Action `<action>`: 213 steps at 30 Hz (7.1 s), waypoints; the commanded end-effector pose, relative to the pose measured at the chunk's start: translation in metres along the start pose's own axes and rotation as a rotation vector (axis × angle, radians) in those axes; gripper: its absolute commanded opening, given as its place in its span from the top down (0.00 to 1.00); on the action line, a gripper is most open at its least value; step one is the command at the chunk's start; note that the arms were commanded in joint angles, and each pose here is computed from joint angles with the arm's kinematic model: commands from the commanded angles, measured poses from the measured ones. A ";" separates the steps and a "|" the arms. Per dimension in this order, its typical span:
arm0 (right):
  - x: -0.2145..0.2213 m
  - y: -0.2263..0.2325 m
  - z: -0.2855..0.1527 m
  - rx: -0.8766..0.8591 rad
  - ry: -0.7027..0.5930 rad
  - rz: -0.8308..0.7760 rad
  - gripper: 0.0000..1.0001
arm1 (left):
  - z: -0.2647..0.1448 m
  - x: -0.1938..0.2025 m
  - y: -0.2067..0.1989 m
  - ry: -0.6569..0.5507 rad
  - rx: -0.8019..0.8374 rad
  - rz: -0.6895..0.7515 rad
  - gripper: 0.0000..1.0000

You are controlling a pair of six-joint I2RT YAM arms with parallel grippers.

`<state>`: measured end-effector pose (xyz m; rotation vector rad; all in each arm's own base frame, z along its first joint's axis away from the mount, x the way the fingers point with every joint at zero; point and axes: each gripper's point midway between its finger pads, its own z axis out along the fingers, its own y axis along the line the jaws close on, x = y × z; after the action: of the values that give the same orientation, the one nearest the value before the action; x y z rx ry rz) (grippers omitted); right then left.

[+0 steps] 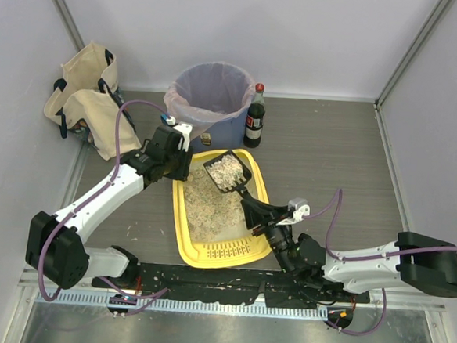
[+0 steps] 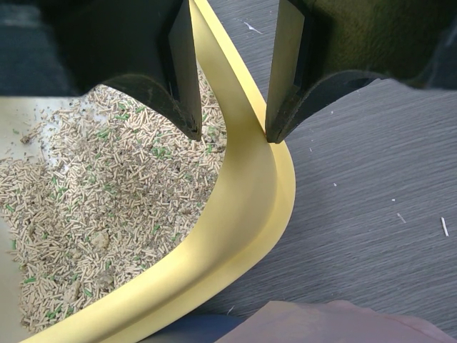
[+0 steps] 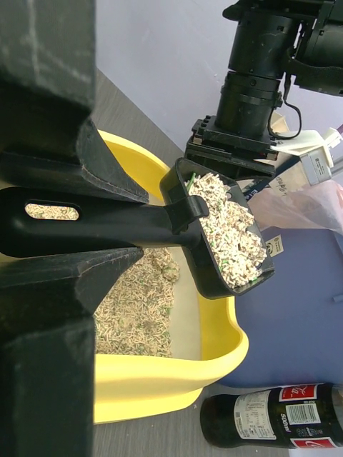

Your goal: Clean the litter box

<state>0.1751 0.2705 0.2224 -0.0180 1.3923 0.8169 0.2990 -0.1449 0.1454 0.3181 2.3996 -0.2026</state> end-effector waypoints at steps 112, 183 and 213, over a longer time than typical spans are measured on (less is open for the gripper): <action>-0.042 0.021 0.021 -0.173 -0.024 0.194 0.99 | -0.004 -0.021 -0.010 -0.064 0.047 0.002 0.57; -0.036 0.010 -0.009 -0.284 0.198 -0.230 0.99 | -0.074 -0.064 -0.025 -0.424 0.183 0.000 0.04; -0.153 0.045 0.089 -0.235 0.160 -0.247 0.99 | -0.104 -0.078 0.053 -0.530 -0.071 -0.197 0.00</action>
<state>0.2190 0.2697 0.3513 -0.4224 1.4531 0.8057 0.3029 -0.0867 0.2525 -0.0023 1.9597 -0.2775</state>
